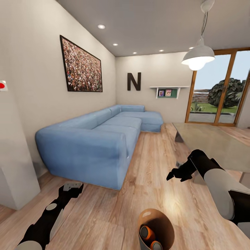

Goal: Put the three can of soda from the living room inside the tash can in the kitchen.

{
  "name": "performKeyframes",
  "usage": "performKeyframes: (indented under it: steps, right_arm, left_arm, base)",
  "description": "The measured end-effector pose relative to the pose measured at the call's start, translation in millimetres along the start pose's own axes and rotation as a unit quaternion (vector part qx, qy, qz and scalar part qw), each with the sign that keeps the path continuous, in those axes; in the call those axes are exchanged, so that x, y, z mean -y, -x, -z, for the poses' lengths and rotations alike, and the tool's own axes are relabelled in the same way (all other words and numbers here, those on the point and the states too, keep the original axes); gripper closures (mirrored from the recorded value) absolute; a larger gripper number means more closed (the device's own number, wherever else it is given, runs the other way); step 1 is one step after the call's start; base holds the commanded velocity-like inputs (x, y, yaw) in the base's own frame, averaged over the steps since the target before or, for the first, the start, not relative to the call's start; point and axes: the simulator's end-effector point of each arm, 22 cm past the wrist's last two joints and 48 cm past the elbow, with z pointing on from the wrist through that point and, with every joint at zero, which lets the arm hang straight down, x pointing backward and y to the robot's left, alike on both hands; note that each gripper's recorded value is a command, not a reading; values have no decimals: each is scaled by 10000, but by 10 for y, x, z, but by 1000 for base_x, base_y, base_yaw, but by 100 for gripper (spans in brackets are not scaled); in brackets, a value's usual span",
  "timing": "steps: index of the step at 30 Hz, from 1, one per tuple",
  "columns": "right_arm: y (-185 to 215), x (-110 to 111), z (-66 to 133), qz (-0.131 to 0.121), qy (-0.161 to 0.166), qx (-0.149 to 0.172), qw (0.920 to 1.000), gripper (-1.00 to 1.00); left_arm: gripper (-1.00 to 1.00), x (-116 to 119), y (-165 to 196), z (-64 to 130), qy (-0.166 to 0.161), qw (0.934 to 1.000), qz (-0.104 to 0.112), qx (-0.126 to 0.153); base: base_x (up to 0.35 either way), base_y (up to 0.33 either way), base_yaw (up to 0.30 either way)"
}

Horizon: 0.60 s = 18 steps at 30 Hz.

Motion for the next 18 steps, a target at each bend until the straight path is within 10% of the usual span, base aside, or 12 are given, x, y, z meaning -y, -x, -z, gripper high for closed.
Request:
performKeyframes:
  steps: [18]
  right_arm:
    - [60,-76,250,63,-15,181,9998,-100]
  left_arm:
    - [-100,-14,232,78,13,9999,5,116]
  base:
    - [0,0,0]
